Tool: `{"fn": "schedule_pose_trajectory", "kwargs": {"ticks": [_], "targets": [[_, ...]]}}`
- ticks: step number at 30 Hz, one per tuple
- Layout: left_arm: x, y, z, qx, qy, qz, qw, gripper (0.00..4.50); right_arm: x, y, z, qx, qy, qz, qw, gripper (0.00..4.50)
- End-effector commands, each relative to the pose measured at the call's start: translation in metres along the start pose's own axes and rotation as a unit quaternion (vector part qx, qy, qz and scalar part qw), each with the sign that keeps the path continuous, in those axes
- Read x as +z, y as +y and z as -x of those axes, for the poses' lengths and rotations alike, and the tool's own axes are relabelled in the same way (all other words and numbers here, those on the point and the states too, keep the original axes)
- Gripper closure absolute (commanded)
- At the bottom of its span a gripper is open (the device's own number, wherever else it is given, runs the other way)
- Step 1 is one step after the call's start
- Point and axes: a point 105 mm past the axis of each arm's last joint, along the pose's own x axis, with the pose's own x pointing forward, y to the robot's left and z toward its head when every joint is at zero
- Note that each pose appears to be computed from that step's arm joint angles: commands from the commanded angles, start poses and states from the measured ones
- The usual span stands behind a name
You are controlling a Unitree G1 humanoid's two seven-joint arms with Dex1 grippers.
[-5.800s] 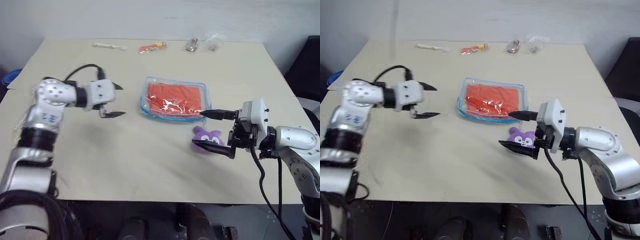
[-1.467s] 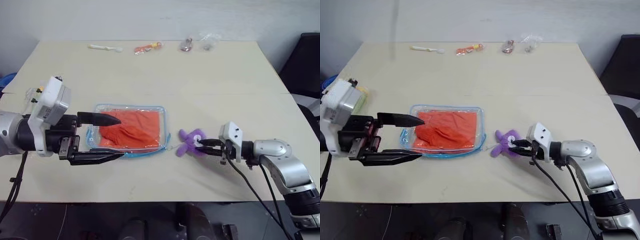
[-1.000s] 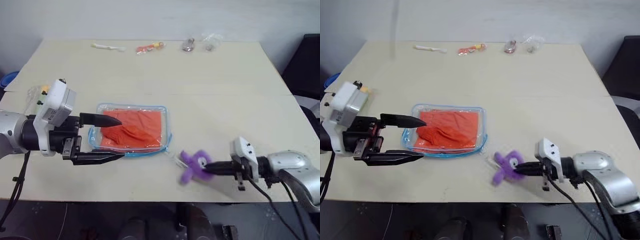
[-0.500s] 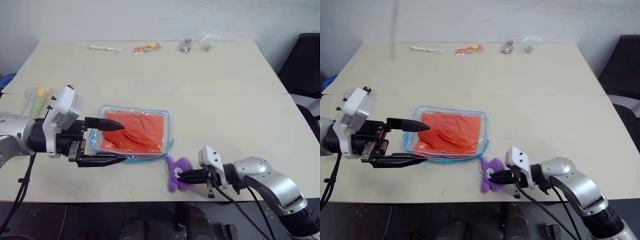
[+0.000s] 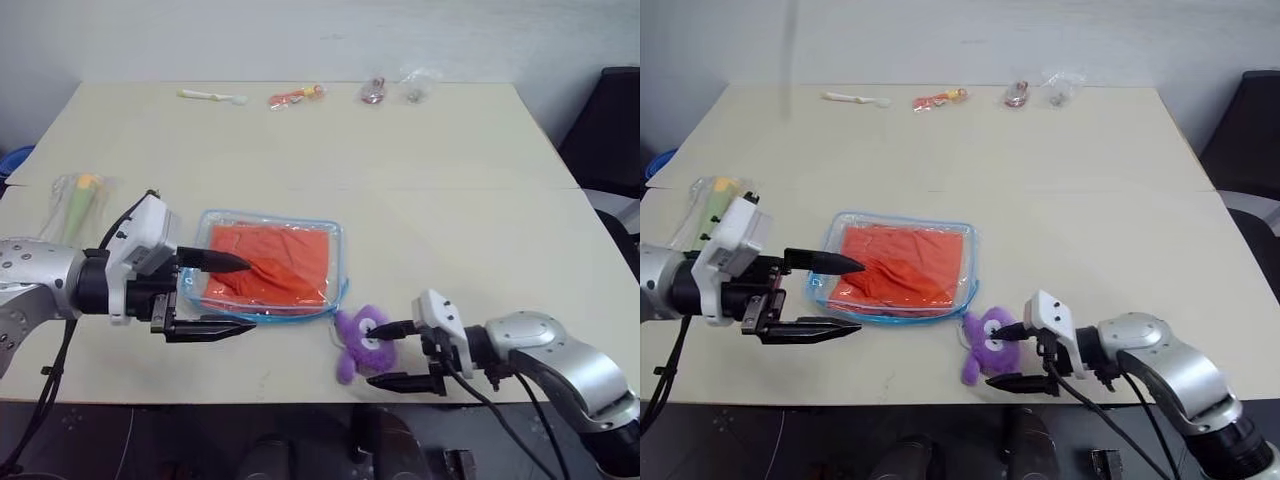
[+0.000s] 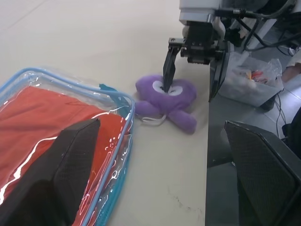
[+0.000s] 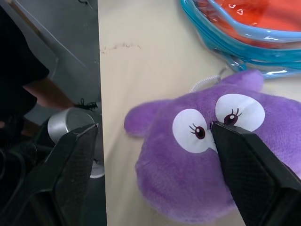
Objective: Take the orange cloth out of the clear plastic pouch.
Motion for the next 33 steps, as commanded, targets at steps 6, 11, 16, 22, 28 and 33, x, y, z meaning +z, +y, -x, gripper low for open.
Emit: {"fn": "schedule_pose_trajectory", "kwargs": {"ticks": [6,11,16,22,28,33], "targets": [[0.008,-0.004,0.001,0.001,-0.005,-0.03,1.0,0.0,0.029,-0.001,0.035,-0.001,-0.01,0.05,0.999,0.73],[0.009,-0.004,0.0,0.001,-0.006,-0.032,0.999,0.0,0.03,-0.029,0.045,-0.036,-0.007,0.044,0.998,0.73],[0.009,-0.007,-0.001,-0.003,-0.004,-0.033,0.999,0.0,0.038,-0.053,0.035,-0.061,-0.016,0.098,0.993,0.73],[0.003,-0.009,-0.001,-0.005,0.009,-0.035,0.999,0.0,0.082,-0.076,0.007,-0.078,-0.036,0.245,0.966,0.73],[0.003,-0.011,-0.001,-0.001,0.009,-0.037,0.999,0.0,0.081,-0.072,-0.006,-0.044,-0.001,0.337,0.94,2.4],[0.001,-0.012,-0.002,0.002,0.009,-0.037,0.999,0.0,0.081,-0.07,-0.01,-0.042,0.015,0.4,0.916,2.4]]}}
